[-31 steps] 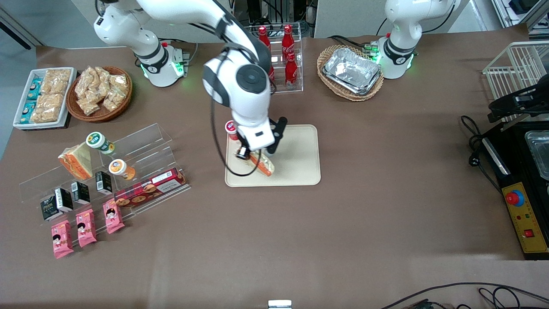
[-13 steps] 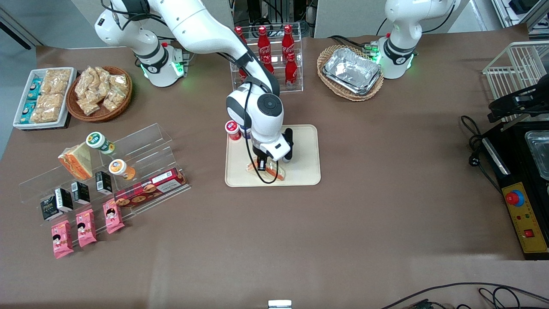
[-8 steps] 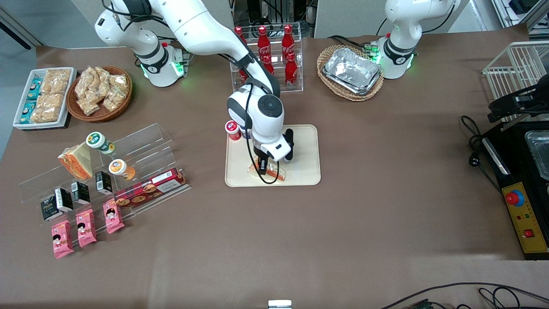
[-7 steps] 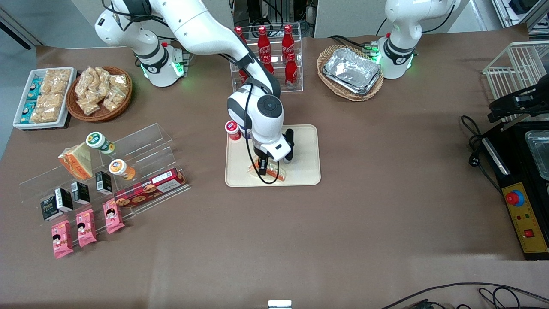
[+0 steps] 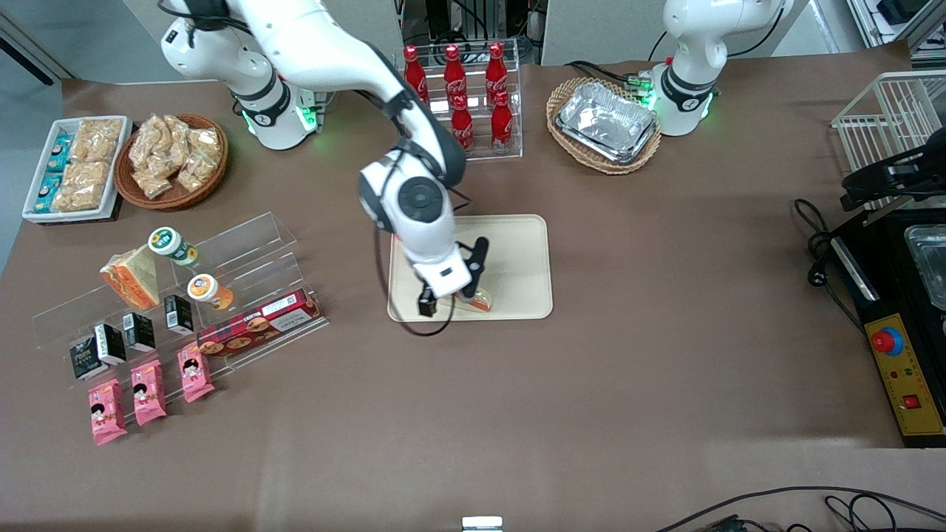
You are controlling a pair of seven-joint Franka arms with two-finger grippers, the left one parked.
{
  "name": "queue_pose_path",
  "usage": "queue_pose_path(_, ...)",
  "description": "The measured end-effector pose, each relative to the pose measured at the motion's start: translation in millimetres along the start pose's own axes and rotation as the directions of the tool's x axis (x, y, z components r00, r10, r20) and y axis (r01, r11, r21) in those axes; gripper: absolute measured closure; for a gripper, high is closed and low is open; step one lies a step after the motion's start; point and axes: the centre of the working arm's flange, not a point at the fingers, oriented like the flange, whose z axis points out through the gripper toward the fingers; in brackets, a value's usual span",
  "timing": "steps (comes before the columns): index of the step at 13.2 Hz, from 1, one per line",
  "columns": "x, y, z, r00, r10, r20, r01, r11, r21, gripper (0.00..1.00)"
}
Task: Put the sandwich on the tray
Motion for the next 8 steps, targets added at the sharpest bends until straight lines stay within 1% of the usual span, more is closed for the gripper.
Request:
queue_pose_path(2,-26,33,-39,0.998,0.065,-0.025,-0.065,0.998,0.005,0.0)
queue_pose_path(4,-59,65,-74,0.986,0.162,-0.035,-0.161,0.987,0.022,0.0)
queue_pose_path(6,-94,90,-104,0.955,0.295,-0.029,-0.293,0.955,0.047,0.0)
queue_pose_path(8,-135,114,-135,0.903,0.43,-0.017,-0.428,0.901,0.073,0.0)
